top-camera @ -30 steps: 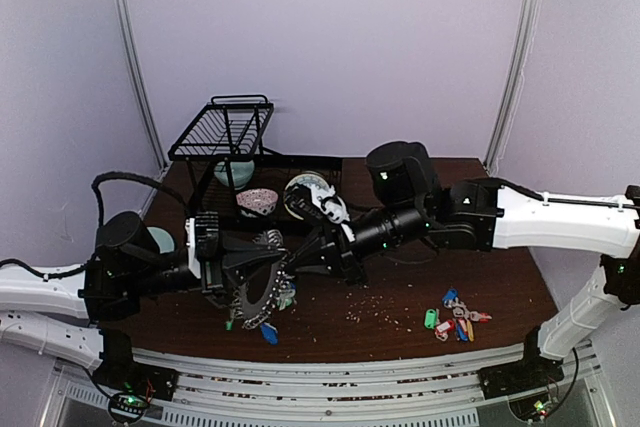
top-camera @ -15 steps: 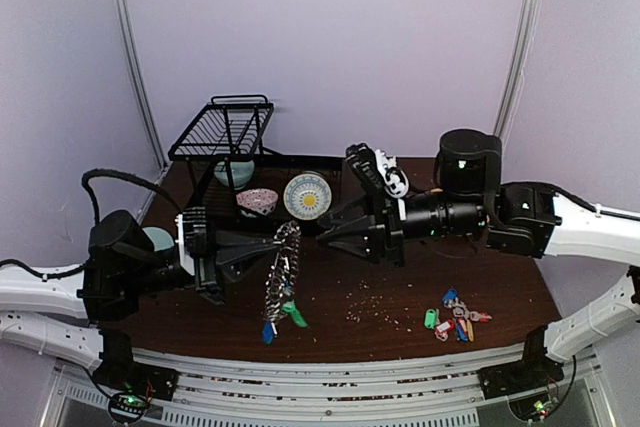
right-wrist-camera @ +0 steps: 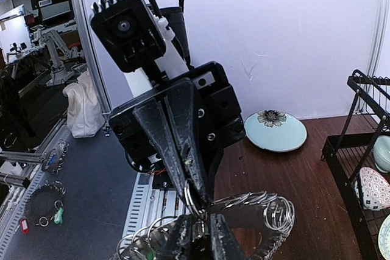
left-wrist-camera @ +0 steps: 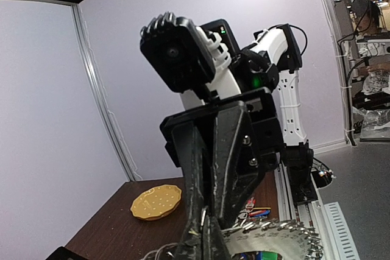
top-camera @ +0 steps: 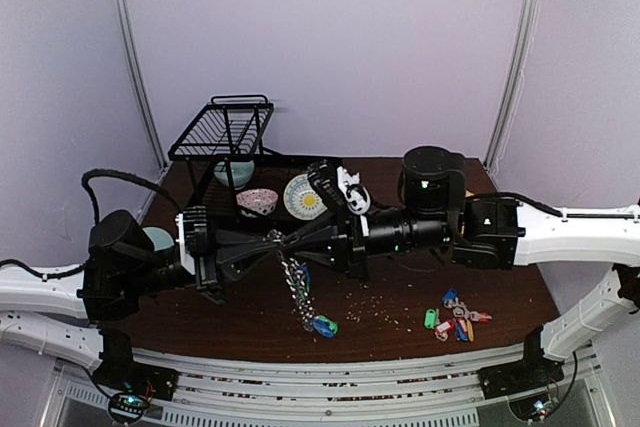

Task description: Put the keys on the keyring

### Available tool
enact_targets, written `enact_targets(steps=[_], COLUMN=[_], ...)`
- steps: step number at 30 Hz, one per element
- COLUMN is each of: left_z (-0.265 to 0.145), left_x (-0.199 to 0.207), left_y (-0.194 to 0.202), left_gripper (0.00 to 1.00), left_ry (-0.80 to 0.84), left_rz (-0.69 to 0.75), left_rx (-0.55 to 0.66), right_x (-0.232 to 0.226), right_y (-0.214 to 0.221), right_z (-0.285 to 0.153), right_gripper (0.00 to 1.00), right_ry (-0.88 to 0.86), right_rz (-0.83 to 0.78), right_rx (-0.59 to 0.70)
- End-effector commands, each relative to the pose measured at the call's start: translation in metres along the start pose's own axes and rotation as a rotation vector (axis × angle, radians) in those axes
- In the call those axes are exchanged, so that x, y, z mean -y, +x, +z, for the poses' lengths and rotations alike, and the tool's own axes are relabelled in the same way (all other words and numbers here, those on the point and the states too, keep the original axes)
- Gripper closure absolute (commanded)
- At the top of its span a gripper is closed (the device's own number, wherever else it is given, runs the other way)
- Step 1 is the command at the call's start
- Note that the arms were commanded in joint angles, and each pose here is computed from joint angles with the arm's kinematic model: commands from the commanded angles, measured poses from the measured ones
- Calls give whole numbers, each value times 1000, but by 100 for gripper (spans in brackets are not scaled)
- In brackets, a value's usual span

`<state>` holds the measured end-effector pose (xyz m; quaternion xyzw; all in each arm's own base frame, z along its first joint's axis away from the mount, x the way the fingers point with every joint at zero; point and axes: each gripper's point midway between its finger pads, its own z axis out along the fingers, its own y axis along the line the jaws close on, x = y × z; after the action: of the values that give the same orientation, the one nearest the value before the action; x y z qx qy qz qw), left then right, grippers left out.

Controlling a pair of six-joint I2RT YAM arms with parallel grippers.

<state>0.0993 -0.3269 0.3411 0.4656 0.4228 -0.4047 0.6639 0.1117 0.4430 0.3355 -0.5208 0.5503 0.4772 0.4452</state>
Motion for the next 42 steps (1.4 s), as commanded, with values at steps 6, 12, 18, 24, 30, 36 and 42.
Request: enact_targets(steps=[6, 12, 18, 24, 30, 36, 42], left_z=[0, 3, 21, 22, 38, 51, 51], left_x=[-9, -10, -13, -15, -12, -9, -11], left_y=[-40, -37, -17, -15, 11, 29, 29], left_gripper=[100, 100, 85, 73, 67, 73, 78], left_ry=[-30, -28, -29, -36, 18, 46, 33], left_rz=[41, 36, -1, 14, 43, 1, 5], left_rx=[118, 99, -10, -36, -207, -289, -284], right_x=[-4, -3, 5, 18, 34, 31, 26], right_y=[-30, -26, -27, -18, -11, -14, -13], right_z=[-1, -7, -26, -41, -56, -53, -49], right_gripper=[100, 100, 100, 100, 100, 100, 100], right_ry=[-13, 12, 99, 194, 299, 289, 250], right_rz=[-26, -48, -106, -128, -185, -252, -283], right_rx=[84, 31, -58, -159, -331, -406, -421])
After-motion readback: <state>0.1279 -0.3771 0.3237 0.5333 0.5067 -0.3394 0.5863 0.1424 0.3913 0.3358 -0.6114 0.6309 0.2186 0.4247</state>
